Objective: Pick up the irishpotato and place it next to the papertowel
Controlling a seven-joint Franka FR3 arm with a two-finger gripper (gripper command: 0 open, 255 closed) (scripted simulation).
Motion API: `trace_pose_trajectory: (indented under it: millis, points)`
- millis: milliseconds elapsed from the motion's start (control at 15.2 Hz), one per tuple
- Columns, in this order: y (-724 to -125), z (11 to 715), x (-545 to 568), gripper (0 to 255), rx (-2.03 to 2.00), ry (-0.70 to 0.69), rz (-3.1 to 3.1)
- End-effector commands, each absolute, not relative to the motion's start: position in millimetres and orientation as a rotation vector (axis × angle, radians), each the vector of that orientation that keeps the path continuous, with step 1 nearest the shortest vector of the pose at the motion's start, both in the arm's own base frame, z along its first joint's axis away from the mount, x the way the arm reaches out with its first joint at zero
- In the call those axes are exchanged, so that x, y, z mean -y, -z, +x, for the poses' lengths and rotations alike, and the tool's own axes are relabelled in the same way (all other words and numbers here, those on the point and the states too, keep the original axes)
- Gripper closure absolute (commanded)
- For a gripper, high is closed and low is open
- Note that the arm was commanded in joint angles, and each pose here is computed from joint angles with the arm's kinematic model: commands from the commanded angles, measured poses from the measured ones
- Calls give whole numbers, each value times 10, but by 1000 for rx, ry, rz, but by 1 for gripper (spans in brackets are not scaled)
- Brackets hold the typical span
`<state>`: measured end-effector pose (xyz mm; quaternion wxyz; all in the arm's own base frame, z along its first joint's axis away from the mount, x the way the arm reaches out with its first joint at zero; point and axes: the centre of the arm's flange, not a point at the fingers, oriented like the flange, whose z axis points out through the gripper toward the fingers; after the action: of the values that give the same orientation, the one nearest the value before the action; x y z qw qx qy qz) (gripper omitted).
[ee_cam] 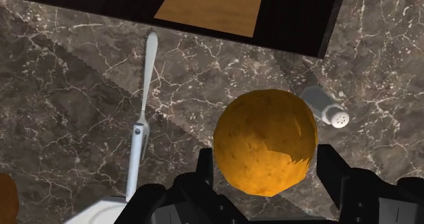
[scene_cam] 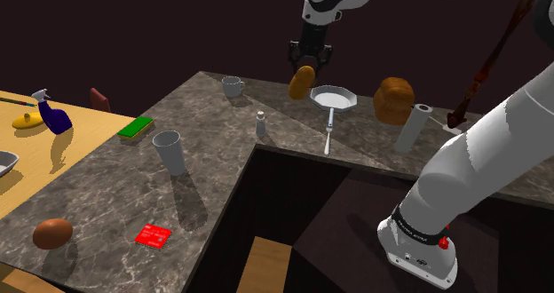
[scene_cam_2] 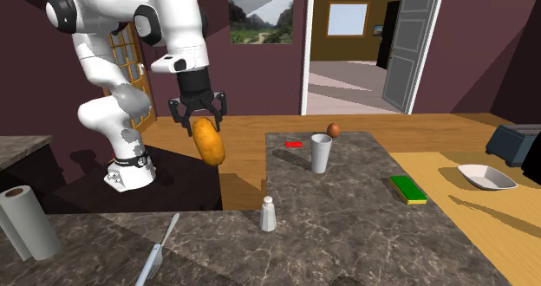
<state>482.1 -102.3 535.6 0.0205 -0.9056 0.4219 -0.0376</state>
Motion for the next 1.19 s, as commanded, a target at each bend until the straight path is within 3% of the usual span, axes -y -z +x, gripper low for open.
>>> trace_pose_trajectory:
  millis: [0,1122]
  points:
    - [-5350,4633,1207,255,-1307,116,-2809]
    - [-5352,3047,2795,255,-1307,116,-2809]
